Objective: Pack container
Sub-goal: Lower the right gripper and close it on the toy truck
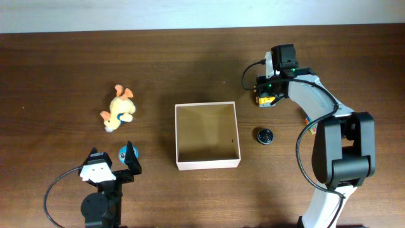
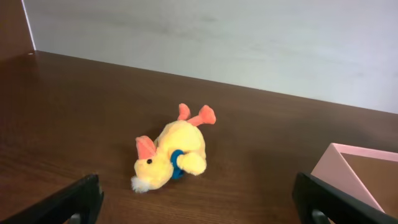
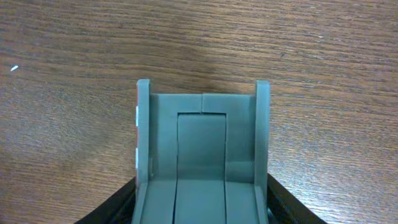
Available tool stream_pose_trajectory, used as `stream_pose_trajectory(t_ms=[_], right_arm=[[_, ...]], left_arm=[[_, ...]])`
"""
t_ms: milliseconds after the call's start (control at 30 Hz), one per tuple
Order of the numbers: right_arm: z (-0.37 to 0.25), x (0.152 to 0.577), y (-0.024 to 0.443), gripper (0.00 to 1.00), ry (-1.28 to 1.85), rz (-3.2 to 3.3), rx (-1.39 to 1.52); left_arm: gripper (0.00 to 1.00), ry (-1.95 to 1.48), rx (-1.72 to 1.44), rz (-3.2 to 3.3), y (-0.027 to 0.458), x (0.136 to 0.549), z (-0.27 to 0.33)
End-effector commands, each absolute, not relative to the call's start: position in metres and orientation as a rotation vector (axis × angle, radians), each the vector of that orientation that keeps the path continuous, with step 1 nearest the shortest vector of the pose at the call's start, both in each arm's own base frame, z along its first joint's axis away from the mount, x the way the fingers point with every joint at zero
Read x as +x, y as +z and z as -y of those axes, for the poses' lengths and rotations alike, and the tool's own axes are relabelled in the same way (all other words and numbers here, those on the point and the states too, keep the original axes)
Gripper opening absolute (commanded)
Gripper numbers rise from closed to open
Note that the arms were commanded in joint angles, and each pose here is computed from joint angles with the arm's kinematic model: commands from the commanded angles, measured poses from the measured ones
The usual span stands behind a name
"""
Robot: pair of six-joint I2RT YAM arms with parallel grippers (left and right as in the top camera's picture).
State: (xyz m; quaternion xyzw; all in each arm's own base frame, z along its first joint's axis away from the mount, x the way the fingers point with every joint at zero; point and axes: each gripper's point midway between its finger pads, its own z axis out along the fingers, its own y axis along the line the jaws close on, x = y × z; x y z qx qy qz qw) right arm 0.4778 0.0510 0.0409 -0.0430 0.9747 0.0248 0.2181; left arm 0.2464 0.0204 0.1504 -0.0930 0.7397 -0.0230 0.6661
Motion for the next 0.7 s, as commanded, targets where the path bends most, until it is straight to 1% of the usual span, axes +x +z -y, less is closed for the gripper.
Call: stream_pose_trajectory(t_ms=[0, 200, 300, 667], right_arm=[[-0.046, 0.481, 0.037, 0.52, 0.039, -2.705, -0.136], [-0.046, 0.480, 0.044, 0.50, 0.039, -2.698, -0.136], [-0.046, 0.482, 0.050, 0.45, 0.040, -2.682, -0.136], [-0.046, 0.482, 0.050, 0.42, 0.040, -2.682, -0.136]], left_arm=[[0.99, -0.063, -0.208, -1.669, 0.149, 0.246, -0.019], [0.99, -0.063, -0.208, -1.669, 0.149, 0.246, -0.019], [0.99, -0.063, -0.208, -1.669, 0.149, 0.246, -0.019], [0.99, -0.063, -0.208, -1.669, 0.149, 0.246, -0.019]])
